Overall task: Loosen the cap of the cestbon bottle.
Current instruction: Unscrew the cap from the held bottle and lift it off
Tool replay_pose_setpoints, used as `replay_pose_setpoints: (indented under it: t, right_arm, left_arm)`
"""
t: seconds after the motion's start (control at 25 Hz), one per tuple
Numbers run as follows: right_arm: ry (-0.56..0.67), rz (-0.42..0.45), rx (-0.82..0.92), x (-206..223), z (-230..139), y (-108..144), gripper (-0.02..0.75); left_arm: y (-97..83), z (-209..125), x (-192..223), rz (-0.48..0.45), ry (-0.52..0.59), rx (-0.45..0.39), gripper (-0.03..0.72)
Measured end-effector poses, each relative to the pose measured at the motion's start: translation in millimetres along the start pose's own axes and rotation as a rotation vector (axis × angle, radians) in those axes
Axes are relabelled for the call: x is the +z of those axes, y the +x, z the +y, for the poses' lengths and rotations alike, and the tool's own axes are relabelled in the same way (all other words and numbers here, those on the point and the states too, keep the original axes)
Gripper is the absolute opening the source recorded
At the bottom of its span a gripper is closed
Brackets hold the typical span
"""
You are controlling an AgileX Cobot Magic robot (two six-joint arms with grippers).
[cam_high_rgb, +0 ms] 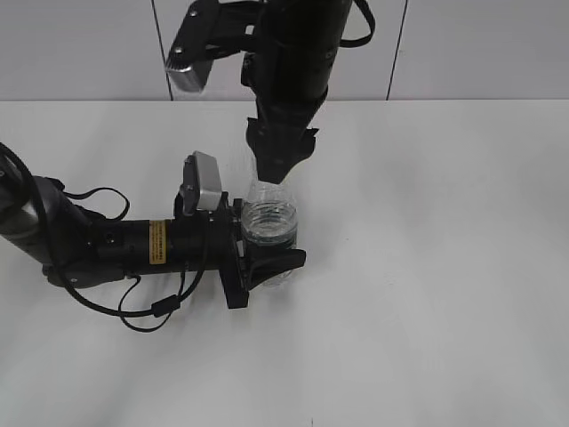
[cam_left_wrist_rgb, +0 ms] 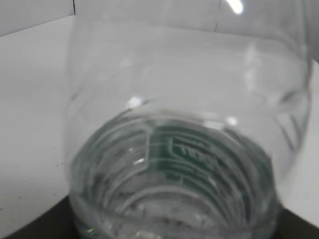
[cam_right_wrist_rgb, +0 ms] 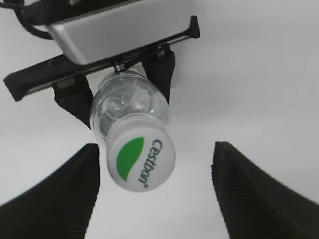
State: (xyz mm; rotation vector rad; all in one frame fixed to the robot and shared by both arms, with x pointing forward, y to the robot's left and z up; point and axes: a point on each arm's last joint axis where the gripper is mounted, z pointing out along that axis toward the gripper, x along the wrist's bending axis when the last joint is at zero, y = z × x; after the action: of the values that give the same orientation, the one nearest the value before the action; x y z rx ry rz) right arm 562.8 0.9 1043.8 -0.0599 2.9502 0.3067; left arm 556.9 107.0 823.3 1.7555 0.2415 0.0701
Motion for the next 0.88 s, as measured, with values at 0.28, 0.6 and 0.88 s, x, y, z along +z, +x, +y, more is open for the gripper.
replay_pose_setpoints:
  t: [0.28,0.6,0.88]
  right_arm:
    - [-0.052,-0.026,0.338,-26.2,0.4,3.0,0.534]
    - [-0.091,-0.033,0.697,-43.1,-0.2,5.3,0.534]
    - [-0.095,-0.024,0.777,-43.1,0.2,5.6,0.534]
  left_arm:
    - [0.0,0.0,0.0,0.0,0.0,0.0,0.41]
    - [0.0,0.0,0.0,0.0,0.0,0.0,0.41]
    - [0.0,0.0,0.0,0.0,0.0,0.0,0.41]
